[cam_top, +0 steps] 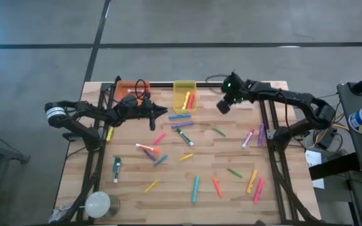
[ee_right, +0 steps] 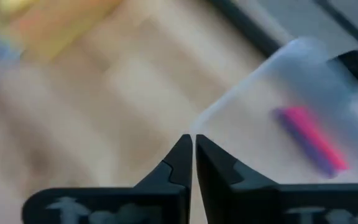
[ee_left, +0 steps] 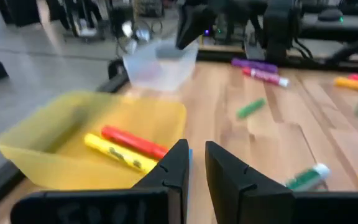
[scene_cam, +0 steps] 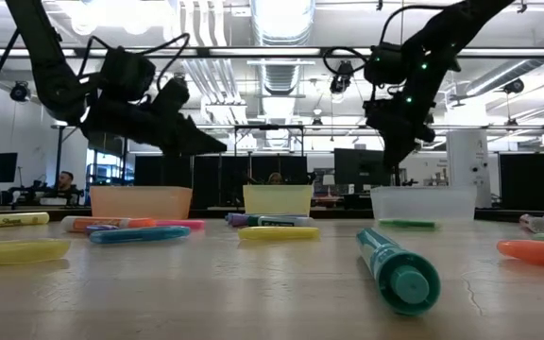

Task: Pick & Place Markers
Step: Put the top green pen into the transparent bin

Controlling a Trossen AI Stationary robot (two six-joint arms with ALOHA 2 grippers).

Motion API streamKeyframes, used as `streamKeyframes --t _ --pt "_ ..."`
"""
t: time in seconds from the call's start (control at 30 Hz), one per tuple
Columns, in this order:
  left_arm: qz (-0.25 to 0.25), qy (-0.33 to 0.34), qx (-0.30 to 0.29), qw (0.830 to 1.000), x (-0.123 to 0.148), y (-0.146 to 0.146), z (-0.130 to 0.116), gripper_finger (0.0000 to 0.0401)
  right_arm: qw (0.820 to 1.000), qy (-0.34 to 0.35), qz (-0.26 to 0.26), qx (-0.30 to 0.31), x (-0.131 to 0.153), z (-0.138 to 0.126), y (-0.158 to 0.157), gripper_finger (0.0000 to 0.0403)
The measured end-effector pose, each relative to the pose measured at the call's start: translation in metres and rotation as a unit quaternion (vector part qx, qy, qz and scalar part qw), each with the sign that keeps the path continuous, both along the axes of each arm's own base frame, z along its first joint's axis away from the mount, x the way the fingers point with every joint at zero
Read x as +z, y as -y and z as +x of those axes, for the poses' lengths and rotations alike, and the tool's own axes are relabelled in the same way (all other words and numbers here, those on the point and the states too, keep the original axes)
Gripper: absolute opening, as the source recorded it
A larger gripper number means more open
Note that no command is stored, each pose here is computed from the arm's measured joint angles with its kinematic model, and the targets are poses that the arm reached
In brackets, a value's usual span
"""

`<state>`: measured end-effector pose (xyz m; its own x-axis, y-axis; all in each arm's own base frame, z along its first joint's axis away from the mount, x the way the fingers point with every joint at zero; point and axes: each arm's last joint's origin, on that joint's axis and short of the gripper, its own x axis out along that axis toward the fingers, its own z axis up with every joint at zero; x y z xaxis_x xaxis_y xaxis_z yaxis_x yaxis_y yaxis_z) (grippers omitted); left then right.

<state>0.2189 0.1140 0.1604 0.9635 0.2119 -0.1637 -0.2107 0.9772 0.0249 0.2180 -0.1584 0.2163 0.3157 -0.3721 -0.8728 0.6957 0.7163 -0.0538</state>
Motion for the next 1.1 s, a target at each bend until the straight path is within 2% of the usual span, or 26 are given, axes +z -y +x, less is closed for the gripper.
streamKeyframes --t 0.2,0.33,0.43,0.53,0.83,1.1 --pt "-0.018 -0.02 0.002 1.0 -0.006 0.002 -0.002 0.0048 0.997 -0.022 0.028 0.073 -0.025 0.016 -0.055 0.0066" --pt "-0.022 -0.02 0.004 1.0 -0.006 0.002 -0.002 0.0048 0.996 -0.018 0.049 0.07 -0.035 0.019 -0.076 0.0099" --pt "-0.02 -0.02 0.004 1.0 -0.006 0.002 -0.002 0.0048 0.993 -0.011 0.092 0.075 -0.041 0.018 -0.087 0.0117" --pt "-0.004 -0.023 0.001 1.0 -0.006 0.002 -0.002 0.0048 0.99 -0.014 0.11 0.082 -0.046 0.018 -0.098 0.0126" --pt "0.01 -0.026 -0.001 1.0 -0.006 0.001 -0.003 0.0048 0.992 -0.037 0.115 0.047 -0.069 0.01 -0.118 0.011" --pt "0.003 -0.025 0.001 1.0 -0.006 0.001 -0.003 0.0048 0.992 -0.011 0.118 0.049 -0.084 0.014 -0.119 0.0071"
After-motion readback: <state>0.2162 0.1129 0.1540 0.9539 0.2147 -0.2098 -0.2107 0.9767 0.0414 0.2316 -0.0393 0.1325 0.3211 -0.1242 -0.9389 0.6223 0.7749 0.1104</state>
